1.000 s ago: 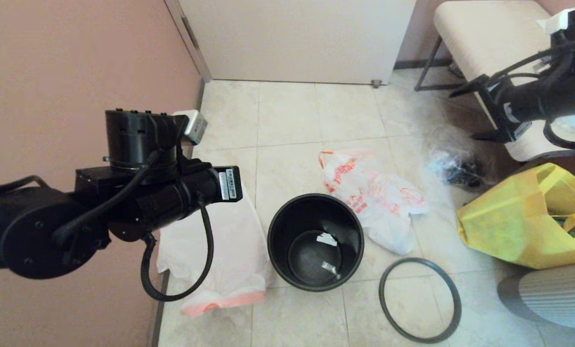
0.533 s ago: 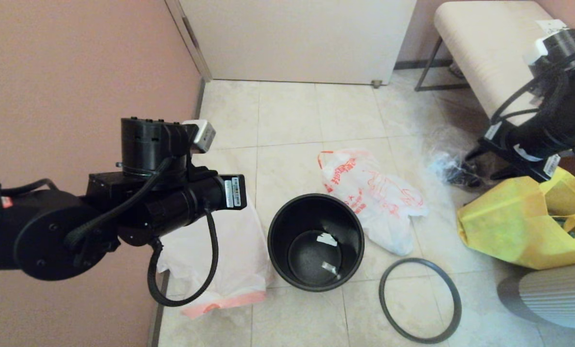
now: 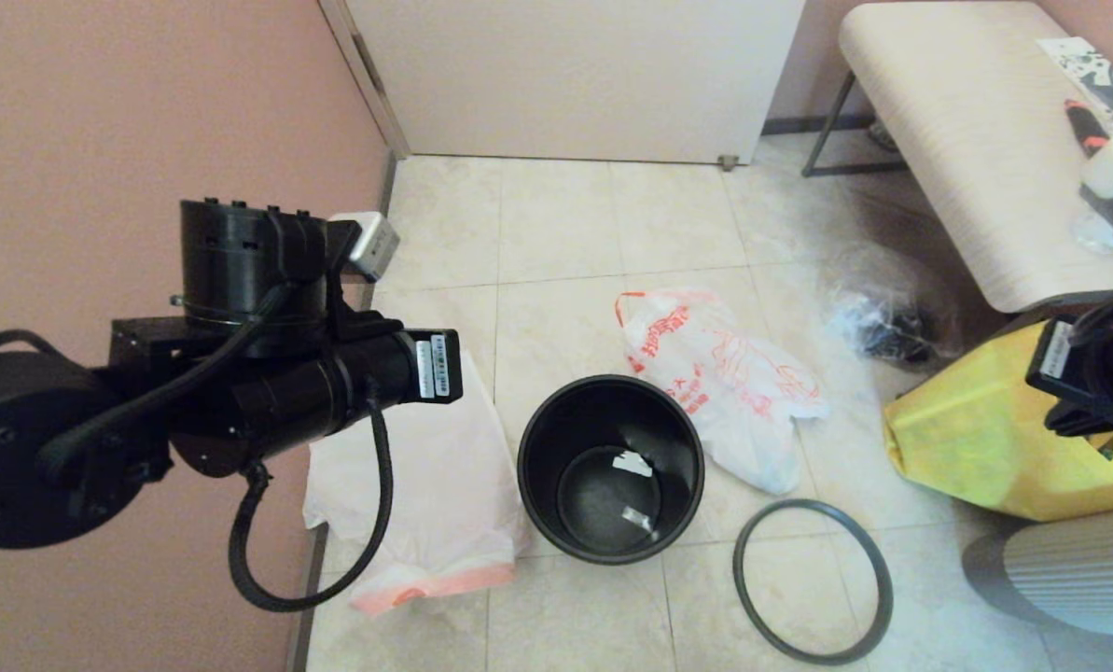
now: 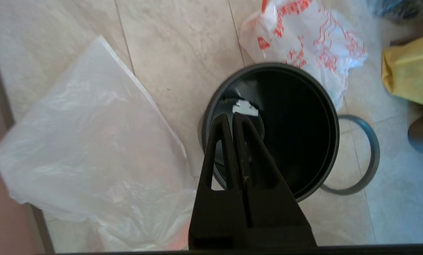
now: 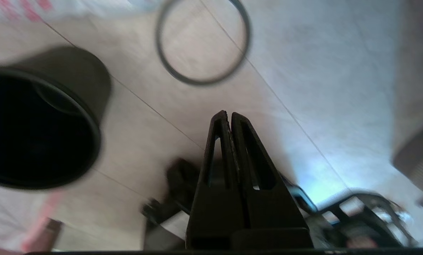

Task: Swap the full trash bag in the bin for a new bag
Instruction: Pick up a new trash bag

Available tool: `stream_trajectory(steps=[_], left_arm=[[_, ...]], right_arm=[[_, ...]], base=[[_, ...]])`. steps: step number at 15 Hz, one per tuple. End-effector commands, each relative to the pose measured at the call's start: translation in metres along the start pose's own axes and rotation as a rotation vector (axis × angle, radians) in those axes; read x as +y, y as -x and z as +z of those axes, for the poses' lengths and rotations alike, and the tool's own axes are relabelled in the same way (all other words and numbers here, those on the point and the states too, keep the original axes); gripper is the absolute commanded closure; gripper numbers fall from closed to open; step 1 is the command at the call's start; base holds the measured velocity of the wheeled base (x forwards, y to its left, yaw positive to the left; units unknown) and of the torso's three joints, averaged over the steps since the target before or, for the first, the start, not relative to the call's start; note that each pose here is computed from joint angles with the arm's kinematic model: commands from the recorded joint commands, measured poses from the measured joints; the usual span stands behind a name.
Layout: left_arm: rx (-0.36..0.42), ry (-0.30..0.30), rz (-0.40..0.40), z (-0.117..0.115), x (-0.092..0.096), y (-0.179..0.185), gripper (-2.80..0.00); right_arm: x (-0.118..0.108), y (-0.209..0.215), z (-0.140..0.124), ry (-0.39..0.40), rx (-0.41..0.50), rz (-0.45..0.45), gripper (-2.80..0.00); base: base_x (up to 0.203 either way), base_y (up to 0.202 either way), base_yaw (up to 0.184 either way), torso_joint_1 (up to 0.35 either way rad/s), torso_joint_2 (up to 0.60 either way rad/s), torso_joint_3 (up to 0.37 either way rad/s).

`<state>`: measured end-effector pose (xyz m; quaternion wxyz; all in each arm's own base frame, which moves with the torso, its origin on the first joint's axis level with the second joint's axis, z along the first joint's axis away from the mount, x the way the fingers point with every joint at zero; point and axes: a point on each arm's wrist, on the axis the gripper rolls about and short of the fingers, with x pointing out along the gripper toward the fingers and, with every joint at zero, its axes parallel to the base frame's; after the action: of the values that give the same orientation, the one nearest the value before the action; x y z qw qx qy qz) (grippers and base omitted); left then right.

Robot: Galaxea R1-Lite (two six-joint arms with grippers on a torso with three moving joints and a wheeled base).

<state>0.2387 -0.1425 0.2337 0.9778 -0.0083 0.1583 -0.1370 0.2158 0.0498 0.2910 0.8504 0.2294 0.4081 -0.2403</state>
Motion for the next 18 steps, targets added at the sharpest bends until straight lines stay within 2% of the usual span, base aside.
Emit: stream_trajectory(steps=[1, 6, 8, 9, 10, 12, 16, 18], left_arm=[[-0.041, 0.012, -0.004, 0.009, 0.003, 0.016, 0.00], [-0.049, 0.015, 0.002, 0.011, 0.006, 0.018, 0.00], [-0.046, 0.015, 0.003, 0.010, 0.006, 0.015, 0.00], [-0.039, 0.013, 0.004, 0.009, 0.005, 0.012, 0.00], [-0.035, 0.011, 0.005, 0.009, 0.004, 0.009, 0.00], [-0.021, 0.010, 0.007, 0.006, 0.003, 0.004, 0.00], [-0.020, 0.008, 0.004, 0.006, 0.002, 0.004, 0.00], [-0.027, 0.009, -0.001, 0.007, 0.002, 0.006, 0.00]], right_arm=[[-0.027, 0.024, -0.015, 0.001, -0.014, 0.022, 0.00], [-0.085, 0.056, -0.061, 0.131, -0.046, 0.103, 0.00], [-0.108, 0.048, -0.081, 0.189, -0.072, 0.050, 0.00], [-0.119, 0.040, -0.090, 0.209, -0.129, -0.021, 0.00], [-0.128, 0.035, -0.094, 0.197, -0.216, -0.080, 0.00], [-0.139, 0.040, -0.091, 0.085, -0.351, -0.103, 0.00], [-0.178, 0.069, -0.103, -0.101, -0.516, -0.083, 0.00], [-0.207, 0.087, -0.124, -0.105, -0.605, -0.019, 0.00]], base=[[0.000, 0.000, 0.000, 0.000, 0.00, 0.000], [0.000, 0.000, 0.000, 0.000, 0.00, 0.000], [0.000, 0.000, 0.000, 0.000, 0.00, 0.000], [0.000, 0.000, 0.000, 0.000, 0.00, 0.000], [0.000, 0.000, 0.000, 0.000, 0.00, 0.000], [0.000, 0.000, 0.000, 0.000, 0.00, 0.000], [0.000, 0.000, 0.000, 0.000, 0.00, 0.000], [0.000, 0.000, 0.000, 0.000, 0.00, 0.000]])
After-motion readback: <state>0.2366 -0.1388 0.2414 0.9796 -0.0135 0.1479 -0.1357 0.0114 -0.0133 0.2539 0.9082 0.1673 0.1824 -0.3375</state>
